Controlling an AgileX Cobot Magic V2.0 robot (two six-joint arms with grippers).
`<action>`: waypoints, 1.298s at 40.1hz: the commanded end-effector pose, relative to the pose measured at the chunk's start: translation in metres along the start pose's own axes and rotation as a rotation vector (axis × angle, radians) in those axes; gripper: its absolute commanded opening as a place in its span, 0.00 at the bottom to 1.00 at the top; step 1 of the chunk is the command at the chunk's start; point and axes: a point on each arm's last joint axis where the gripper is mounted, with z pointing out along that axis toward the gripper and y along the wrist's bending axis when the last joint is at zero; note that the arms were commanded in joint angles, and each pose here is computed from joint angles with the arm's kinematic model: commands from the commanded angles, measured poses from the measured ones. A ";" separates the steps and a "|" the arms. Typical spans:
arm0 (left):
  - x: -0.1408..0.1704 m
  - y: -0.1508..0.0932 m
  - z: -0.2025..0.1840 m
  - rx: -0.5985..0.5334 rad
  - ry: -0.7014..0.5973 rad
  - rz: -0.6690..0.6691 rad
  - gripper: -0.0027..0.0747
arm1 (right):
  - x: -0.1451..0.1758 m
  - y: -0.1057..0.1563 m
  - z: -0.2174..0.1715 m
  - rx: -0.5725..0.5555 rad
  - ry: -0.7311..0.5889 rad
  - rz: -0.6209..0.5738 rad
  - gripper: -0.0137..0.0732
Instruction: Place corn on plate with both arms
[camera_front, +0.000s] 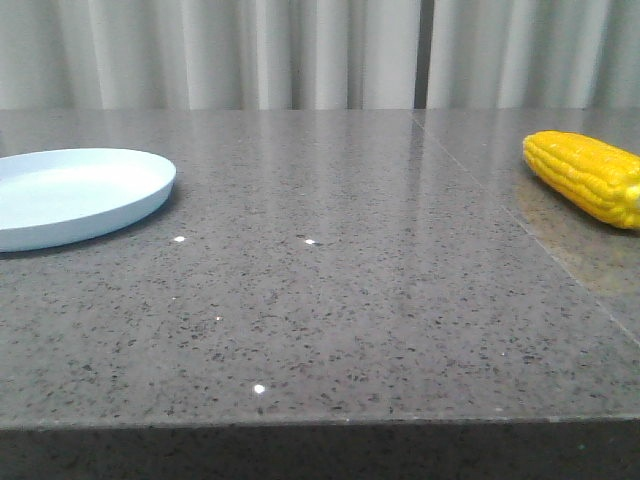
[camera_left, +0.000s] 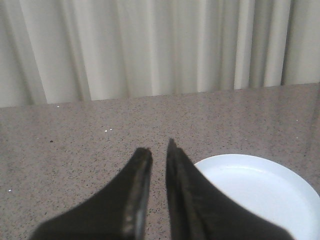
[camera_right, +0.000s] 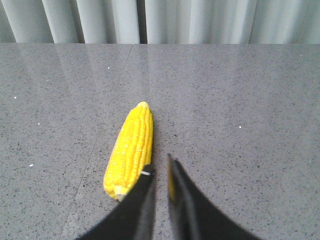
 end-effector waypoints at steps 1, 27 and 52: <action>-0.018 0.002 -0.001 -0.009 -0.107 -0.005 0.57 | -0.018 0.001 -0.002 -0.006 -0.105 0.000 0.57; -0.019 0.002 0.025 0.003 -0.021 -0.005 0.90 | -0.017 0.001 -0.002 -0.005 -0.096 0.000 0.81; -0.006 -0.015 0.180 0.138 0.794 -0.008 0.90 | -0.017 0.001 -0.002 -0.005 -0.096 0.000 0.81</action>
